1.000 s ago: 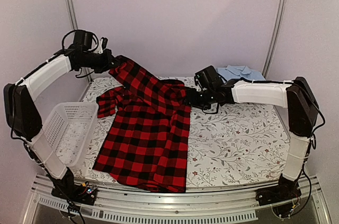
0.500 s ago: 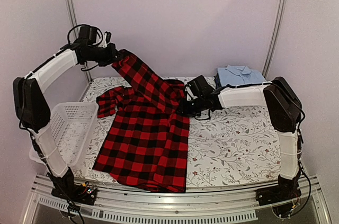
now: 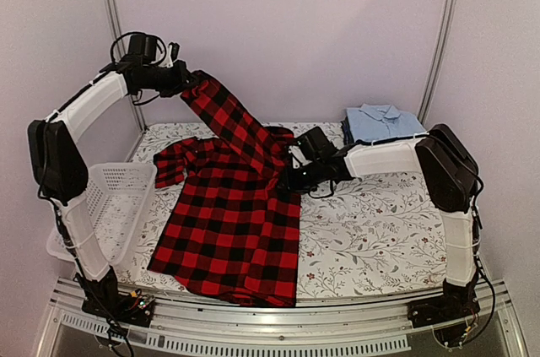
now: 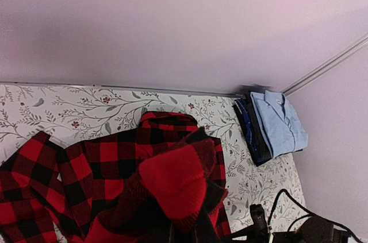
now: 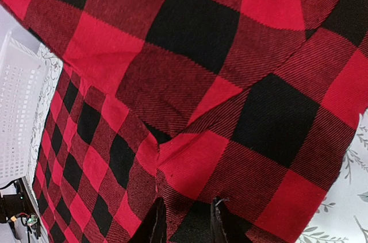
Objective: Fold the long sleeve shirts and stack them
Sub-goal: Adjust the 1/3-folded tank top at the center of the board.
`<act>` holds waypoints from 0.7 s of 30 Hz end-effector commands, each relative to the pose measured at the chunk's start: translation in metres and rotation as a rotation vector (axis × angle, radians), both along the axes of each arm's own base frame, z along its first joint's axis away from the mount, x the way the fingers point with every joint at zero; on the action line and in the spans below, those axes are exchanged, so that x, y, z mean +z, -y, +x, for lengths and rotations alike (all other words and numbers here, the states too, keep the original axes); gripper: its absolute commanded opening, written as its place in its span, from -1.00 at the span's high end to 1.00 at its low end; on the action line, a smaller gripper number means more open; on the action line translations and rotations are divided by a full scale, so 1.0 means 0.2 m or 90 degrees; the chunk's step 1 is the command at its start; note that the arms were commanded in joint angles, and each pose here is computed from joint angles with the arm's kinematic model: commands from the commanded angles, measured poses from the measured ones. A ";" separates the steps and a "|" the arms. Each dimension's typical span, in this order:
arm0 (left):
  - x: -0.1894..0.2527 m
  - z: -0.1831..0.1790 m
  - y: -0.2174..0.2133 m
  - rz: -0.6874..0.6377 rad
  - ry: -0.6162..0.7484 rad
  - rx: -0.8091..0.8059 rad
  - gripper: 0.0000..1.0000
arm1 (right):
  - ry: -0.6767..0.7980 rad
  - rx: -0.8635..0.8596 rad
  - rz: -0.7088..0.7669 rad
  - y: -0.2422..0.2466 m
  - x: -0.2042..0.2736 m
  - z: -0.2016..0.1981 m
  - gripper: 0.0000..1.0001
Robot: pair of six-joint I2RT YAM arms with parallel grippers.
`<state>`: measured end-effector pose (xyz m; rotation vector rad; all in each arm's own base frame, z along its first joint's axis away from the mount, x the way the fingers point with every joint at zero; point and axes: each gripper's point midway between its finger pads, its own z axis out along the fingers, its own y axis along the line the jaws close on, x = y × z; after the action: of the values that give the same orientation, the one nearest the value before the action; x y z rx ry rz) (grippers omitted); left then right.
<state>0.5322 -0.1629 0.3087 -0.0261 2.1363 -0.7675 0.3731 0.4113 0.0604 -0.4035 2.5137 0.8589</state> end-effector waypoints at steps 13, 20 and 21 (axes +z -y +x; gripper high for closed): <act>-0.04 -0.02 0.10 -0.003 -0.020 -0.033 0.87 | -0.023 0.010 -0.148 0.01 -0.31 -0.13 0.37; -0.09 -0.12 0.16 0.006 -0.037 -0.048 0.87 | 0.038 -0.040 -0.042 0.11 0.11 0.10 0.21; -0.10 -0.14 0.16 0.007 -0.038 -0.048 0.87 | 0.053 -0.049 -0.028 0.14 0.18 0.14 0.19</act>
<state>0.5217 -0.1880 0.2853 0.0107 2.2080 -0.8012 0.3627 0.4096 0.0314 -0.4501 2.5832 0.6909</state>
